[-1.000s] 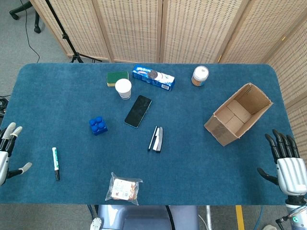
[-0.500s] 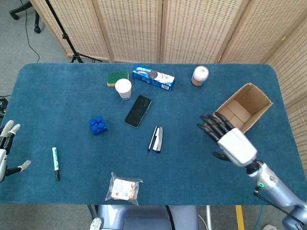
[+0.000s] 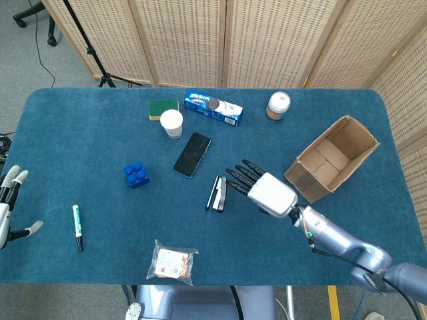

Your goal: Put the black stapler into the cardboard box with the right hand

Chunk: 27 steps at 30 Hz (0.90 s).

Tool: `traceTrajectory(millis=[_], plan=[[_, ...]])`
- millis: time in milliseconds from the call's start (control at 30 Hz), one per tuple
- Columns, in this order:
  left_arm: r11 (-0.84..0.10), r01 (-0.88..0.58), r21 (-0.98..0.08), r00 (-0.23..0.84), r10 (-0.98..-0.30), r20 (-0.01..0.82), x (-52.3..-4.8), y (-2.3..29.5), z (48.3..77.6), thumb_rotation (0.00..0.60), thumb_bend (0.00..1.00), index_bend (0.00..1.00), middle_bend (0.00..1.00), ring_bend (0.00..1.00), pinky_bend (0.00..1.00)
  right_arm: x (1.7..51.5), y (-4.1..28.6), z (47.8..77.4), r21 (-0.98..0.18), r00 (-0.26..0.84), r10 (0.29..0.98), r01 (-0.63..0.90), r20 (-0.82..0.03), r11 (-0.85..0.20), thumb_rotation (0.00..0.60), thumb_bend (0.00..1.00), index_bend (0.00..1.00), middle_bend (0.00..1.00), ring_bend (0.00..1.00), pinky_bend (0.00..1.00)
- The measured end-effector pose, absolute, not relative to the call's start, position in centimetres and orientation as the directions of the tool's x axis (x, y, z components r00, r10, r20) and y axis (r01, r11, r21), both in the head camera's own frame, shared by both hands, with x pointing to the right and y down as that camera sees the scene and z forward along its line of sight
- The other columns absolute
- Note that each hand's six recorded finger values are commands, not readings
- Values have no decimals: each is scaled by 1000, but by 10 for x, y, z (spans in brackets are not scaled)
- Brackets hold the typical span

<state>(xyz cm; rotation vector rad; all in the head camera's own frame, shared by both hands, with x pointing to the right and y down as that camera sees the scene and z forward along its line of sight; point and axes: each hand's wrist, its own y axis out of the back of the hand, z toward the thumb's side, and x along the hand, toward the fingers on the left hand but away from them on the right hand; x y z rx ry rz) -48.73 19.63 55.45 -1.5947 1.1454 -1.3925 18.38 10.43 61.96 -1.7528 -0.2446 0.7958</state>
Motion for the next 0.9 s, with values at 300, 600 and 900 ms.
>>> traceTrajectory(millis=[300,600,900], plan=[[-371,-162,-914,6,-927,375,-492,191,562,600,0,0,0,0,0,146,111,675,-868,737,461,-437,-495,-234,600,0,142,0,0,0],[-377,-164,-912,0,-924,382,-494,188,564,600,0,0,0,0,0,118,117,693,-856,744,428,-482,-512,-186,600,0,143,0,0,0],[-383,-166,-909,-3,-921,389,-495,187,565,600,0,0,0,0,0,102,116,692,-859,755,423,-494,-501,-135,600,0,143,0,0,0]])
